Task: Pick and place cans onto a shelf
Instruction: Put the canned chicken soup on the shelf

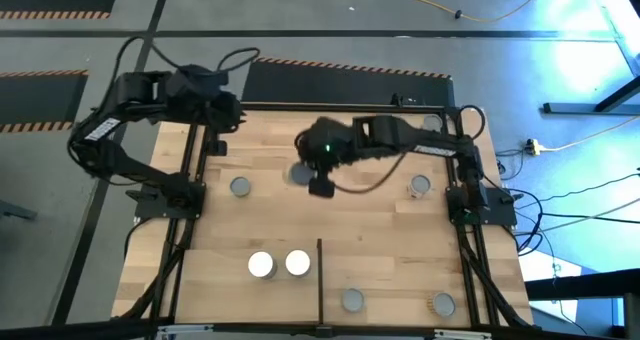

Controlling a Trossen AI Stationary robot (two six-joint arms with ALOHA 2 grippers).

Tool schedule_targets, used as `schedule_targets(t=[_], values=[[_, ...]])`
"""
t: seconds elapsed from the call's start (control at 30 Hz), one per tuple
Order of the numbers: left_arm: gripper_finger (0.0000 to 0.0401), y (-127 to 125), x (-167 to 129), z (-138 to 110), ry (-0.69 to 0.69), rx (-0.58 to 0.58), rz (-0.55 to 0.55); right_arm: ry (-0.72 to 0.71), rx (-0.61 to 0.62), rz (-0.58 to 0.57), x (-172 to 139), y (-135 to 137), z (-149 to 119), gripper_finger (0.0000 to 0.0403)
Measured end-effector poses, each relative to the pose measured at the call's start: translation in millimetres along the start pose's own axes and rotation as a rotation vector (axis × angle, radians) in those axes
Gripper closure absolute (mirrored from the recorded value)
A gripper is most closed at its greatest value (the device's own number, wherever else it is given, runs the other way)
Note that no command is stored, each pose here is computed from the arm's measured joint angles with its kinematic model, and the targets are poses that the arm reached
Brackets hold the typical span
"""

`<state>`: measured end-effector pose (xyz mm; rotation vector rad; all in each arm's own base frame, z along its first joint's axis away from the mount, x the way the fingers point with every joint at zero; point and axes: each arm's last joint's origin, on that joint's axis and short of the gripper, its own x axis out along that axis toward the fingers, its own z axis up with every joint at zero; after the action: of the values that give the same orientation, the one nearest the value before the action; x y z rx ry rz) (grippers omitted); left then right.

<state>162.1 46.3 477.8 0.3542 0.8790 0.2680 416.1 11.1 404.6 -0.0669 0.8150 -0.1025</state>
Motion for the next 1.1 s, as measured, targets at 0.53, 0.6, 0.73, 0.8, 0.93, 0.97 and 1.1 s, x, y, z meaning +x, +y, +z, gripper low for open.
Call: schedule_targets(t=[0.53,0.6,0.73,0.8,0.93,0.97,1.1], values=[[0.0346,-0.1,-12.3,-7.1,-0.025,-0.078,0.009,-0.096,-0.136,0.239,-16.5,79.7,2.5,0.0401],[0.0346,-0.1,-12.2,-7.0,-0.024,-0.085,0.009,-0.096,-0.165,0.298,-17.2,82.8,2.0,0.0401],[0.0346,0.0,-11.7,-6.8,-0.023,-0.139,0.008,-0.096,-0.181,0.320,-19.2,89.9,0.8,0.0401],[0.0346,-0.1,-11.3,-6.6,-0.022,-0.159,0.007,-0.097,-0.185,0.318,-19.9,92.5,0.4,0.0401],[0.0346,-0.1,-11.3,-6.6,-0.022,-0.161,0.007,-0.093,-0.162,0.323,-21.1,96.5,-0.3,0.0401],[0.0346,-0.2,-11.3,-6.8,-0.020,-0.161,0.006,-0.092,-0.160,0.325,-21.4,97.9,-0.5,0.0401],[0.0346,-1.5,-11.3,-10.0,0.014,-0.156,-0.005,-0.120,-0.115,0.287,-23.1,103.0,1.4,0.0401]])
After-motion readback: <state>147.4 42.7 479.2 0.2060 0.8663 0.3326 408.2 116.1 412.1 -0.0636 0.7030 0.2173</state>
